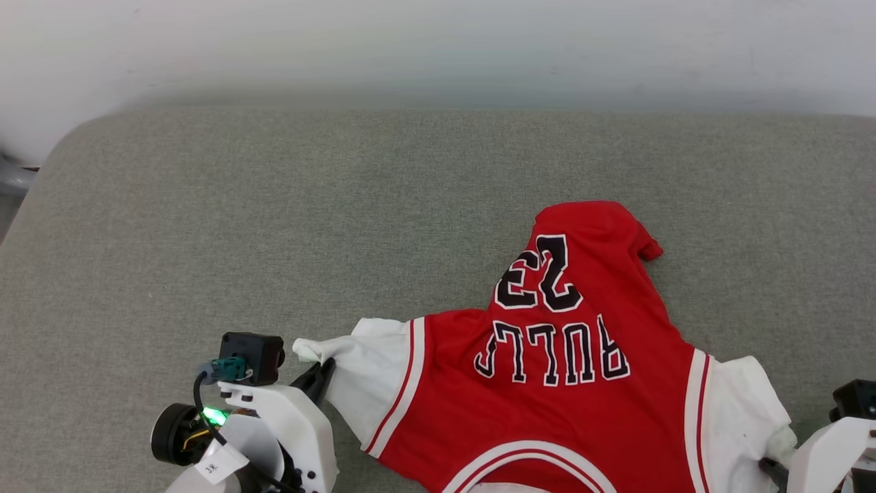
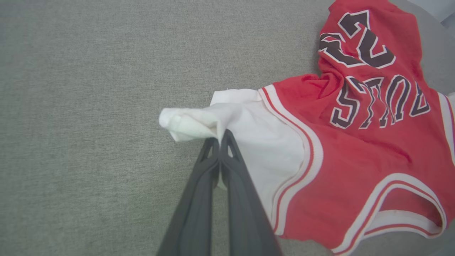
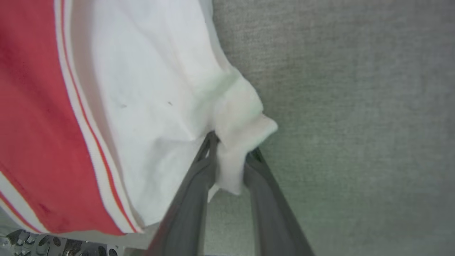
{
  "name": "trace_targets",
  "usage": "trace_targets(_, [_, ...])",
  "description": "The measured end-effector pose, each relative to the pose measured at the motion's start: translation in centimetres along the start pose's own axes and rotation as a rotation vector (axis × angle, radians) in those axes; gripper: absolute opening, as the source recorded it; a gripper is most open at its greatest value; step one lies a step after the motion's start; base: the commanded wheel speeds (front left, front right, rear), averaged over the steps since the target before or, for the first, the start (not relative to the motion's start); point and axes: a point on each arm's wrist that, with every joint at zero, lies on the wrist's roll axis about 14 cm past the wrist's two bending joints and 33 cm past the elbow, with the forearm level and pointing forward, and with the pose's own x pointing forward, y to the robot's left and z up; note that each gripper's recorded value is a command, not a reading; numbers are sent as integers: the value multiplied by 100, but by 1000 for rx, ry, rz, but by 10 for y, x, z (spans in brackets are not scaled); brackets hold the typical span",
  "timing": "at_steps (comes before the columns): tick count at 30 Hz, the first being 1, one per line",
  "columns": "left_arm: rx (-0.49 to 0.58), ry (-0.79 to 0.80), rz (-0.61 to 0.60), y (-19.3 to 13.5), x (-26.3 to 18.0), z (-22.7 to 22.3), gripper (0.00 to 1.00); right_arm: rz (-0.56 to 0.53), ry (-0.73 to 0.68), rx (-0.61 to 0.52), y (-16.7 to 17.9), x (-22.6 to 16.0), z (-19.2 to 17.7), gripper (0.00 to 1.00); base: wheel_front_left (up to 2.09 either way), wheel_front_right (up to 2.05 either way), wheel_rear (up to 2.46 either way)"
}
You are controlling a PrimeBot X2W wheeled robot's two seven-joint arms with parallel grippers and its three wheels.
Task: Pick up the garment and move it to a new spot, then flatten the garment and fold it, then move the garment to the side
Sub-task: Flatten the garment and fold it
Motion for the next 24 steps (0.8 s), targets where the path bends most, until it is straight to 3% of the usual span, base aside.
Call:
trace_targets(4, [4,-29,2,0,-3,6,0,15,-43,1,3,-4,9,0,0,0,0])
trace_targets(8, [23,-107,14,3,-8,24,0,17,-194,-7,4,-21,41,0,0,0,0])
trace_targets(18, [118,-461,22,3,-22,145,0,3,-724,-116,26,-109,171,0,0,0,0])
trace_targets(24, [160,-637,5,0,-17,224,0,9,-935,-195,52,-147,244,0,0,0,0])
